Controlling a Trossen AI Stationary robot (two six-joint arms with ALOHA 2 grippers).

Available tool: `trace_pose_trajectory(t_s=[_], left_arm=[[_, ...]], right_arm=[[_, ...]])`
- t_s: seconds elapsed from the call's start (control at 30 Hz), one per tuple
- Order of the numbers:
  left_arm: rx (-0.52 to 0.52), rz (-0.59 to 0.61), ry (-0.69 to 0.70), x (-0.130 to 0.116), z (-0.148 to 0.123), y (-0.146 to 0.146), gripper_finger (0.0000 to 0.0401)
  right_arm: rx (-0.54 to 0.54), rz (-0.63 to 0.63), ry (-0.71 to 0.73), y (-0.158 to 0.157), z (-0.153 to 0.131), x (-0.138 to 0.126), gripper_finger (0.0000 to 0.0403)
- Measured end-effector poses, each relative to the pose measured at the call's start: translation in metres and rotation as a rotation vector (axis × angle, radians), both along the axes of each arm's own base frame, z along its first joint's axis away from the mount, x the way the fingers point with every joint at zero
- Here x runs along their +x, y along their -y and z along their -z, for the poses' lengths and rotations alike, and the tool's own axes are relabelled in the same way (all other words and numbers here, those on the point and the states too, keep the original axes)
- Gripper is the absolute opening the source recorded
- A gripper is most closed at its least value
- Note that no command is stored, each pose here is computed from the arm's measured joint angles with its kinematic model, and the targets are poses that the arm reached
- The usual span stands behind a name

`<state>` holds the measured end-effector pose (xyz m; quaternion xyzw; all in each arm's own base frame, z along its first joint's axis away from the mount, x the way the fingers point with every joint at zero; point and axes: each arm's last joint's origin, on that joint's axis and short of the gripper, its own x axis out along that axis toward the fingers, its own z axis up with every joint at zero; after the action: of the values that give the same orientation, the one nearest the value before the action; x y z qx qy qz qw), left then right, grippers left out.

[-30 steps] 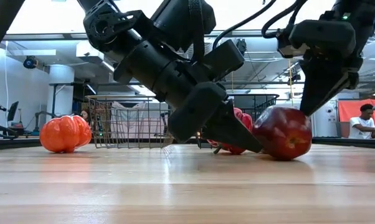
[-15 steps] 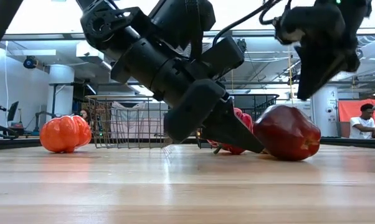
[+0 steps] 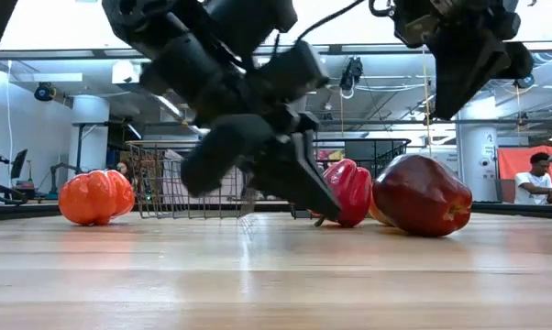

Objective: Sort produce into baskets
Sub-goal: Put the red apple into the silver wire basket

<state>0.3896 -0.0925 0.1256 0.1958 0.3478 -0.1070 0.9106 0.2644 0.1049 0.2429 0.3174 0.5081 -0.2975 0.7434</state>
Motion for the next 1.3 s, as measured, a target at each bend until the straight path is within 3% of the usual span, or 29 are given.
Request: trace_pose_trajectory(t_s=[0.3,0.53,0.93,1.07,1.3], left_arm=[[-0.033,0.018,0.16,-0.049,-0.028,-0.011,0.0],[-0.071,0.07,0.342,-0.074,-0.032,-0.016,0.0],[-0.088,0.079,0.339,-0.065,-0.023,-0.014,0.0],[-0.121,0.101,0.318,-0.057,-0.017,-0.011,0.0],[-0.133,0.094,0.282,-0.04,-0.001,-0.007,0.0]], right_arm=[[0.088,0.087,0.054,-0.006,0.002,0.006,0.0023],[0.098,0.095,0.05,-0.01,0.013,0.016,0.0126],[0.074,0.111,-0.017,-0.007,0.032,0.026,0.0362],[0.076,0.117,-0.028,-0.004,0.036,0.029,0.0393],[0.086,0.105,-0.049,0.005,0.045,0.038,0.04]])
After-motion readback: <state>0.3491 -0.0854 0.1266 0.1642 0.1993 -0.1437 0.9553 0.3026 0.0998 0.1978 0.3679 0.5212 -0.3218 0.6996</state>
